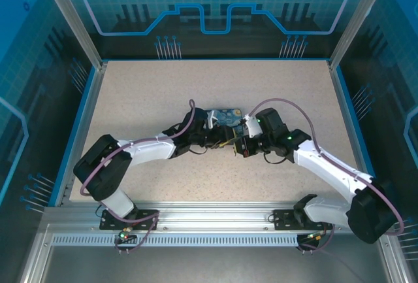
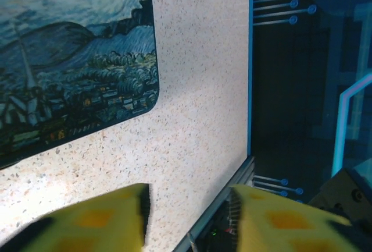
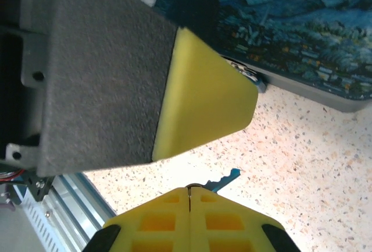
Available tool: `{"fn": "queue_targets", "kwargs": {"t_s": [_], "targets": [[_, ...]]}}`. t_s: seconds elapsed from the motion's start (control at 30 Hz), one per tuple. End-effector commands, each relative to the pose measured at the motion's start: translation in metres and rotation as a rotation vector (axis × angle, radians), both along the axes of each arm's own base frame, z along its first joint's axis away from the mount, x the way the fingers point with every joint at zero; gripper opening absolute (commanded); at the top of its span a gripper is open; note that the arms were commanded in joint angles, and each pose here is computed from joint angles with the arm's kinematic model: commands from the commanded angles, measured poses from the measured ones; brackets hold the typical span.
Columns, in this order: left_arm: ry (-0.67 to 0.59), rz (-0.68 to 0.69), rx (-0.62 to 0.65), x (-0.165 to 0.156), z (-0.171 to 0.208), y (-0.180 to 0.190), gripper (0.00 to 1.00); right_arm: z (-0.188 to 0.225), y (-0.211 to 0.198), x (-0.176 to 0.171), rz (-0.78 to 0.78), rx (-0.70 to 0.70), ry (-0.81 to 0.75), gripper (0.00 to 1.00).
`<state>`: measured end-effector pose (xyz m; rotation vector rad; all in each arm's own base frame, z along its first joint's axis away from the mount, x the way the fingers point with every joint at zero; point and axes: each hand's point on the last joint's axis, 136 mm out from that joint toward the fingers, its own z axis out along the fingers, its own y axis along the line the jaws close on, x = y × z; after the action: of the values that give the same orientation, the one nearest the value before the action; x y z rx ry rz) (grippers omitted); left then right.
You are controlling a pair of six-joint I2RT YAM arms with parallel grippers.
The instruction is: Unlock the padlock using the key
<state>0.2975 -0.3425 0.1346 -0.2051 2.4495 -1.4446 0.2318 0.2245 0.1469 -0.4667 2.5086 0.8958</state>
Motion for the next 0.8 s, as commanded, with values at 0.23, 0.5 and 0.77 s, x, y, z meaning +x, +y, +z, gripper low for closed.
{"fn": "queue_targets", "kwargs": {"t_s": [0.23,0.5,0.77], "targets": [[-0.01,-0.044,0.059,0.002,0.026,0.029,0.68,0.032,0.011,-0.009,0.191,0.125,-0.193,0.0],[0.021,-0.104,0.009,-0.003,0.04,0.02,0.7,0.046,0.017,-0.008,0.226,0.175,-0.289,0.0],[0.075,-0.129,-0.07,-0.01,0.041,0.011,0.68,0.053,0.018,-0.001,0.21,0.181,-0.313,0.0]]}}
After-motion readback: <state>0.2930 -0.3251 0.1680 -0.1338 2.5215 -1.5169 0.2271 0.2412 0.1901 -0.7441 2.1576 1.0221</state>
